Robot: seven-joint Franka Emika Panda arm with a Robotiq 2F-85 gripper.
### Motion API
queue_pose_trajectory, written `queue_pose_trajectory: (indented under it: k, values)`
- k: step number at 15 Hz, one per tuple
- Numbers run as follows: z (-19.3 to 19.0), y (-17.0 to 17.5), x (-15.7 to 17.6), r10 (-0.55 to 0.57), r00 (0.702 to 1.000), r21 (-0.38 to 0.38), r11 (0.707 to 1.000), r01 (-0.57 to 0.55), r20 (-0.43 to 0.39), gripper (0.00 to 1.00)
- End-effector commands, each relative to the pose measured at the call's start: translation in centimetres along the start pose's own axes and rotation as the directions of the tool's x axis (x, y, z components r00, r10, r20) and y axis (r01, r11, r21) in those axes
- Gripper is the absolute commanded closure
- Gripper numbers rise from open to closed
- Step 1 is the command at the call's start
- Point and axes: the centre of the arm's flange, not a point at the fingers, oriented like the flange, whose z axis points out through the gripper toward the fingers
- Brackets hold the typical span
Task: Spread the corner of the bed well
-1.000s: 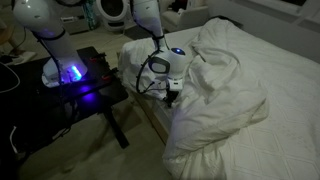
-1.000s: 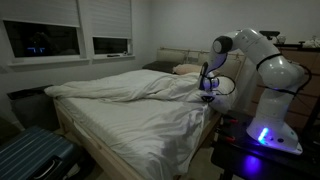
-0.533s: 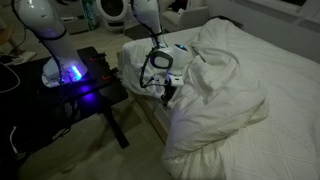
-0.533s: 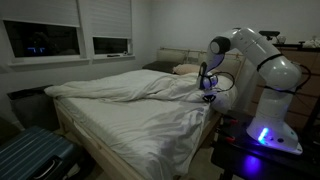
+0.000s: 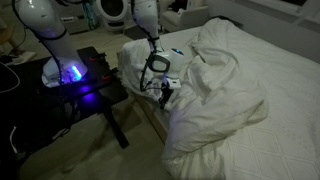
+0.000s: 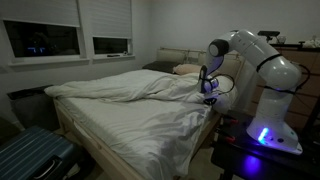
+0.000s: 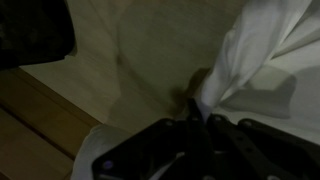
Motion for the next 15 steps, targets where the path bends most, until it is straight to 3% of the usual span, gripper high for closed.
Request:
queue_pose_trajectory:
  k: [1, 4, 8, 15]
  values:
    - [3.3, 4.6, -5.2, -0.069, 0.992, -0.077, 0.994, 0.077, 0.104, 0.99]
    - [4.0, 4.5, -5.9, -0.106, 0.992, -0.074, 0.991, 0.111, 0.068, 0.99]
    - [5.3, 4.2, -6.3, -0.072, 0.997, -0.077, 0.994, 0.073, 0.027, 0.99]
    - [7.4, 2.5, -7.6, -0.174, 0.984, -0.044, 0.984, 0.173, -0.028, 0.99]
